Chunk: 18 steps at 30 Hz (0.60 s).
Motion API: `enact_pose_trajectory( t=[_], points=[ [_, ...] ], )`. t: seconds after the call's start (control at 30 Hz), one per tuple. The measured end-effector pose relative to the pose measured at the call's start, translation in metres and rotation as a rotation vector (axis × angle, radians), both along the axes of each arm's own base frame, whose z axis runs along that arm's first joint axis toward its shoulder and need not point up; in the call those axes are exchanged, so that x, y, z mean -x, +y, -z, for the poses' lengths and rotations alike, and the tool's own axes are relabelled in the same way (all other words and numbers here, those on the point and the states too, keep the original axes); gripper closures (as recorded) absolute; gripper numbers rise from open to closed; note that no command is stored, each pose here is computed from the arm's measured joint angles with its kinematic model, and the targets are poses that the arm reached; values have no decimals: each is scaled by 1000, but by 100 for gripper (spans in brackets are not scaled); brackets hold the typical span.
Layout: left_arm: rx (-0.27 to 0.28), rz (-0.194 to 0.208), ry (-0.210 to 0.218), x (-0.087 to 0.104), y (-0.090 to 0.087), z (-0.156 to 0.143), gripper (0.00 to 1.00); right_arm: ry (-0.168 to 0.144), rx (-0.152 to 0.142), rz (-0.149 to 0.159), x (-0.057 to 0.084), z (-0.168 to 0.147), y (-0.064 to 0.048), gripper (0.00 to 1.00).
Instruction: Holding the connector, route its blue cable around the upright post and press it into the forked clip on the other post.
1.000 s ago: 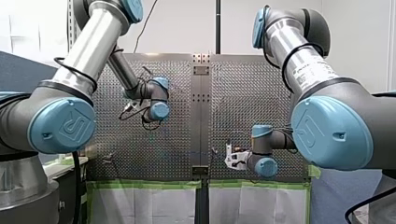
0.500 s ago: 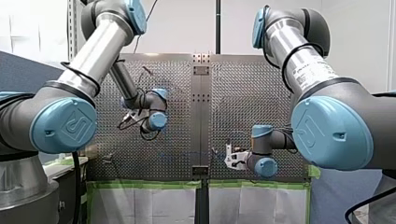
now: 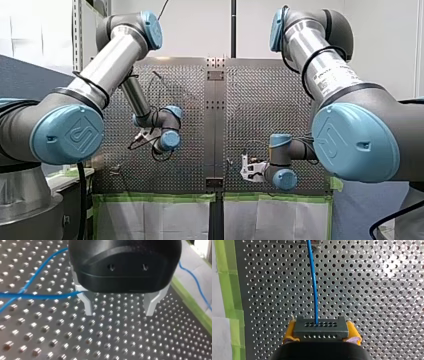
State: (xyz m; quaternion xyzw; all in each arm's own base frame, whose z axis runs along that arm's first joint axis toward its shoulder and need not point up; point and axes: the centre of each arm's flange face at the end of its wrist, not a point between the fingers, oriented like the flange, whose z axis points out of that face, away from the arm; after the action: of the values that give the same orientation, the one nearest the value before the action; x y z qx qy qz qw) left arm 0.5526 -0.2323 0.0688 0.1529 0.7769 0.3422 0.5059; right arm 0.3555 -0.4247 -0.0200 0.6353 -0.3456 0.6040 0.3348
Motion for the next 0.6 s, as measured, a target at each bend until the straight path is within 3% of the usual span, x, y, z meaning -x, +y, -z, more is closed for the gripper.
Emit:
enact_pose_trajectory(
  t=[0.33, 0.6],
  points=[
    [-20, 35, 111, 6, -12, 44, 2, 1, -1, 0, 0, 0, 0, 100],
    [28, 81, 189, 18, -20, 65, 2, 2, -2, 0, 0, 0, 0, 100]
  ],
)
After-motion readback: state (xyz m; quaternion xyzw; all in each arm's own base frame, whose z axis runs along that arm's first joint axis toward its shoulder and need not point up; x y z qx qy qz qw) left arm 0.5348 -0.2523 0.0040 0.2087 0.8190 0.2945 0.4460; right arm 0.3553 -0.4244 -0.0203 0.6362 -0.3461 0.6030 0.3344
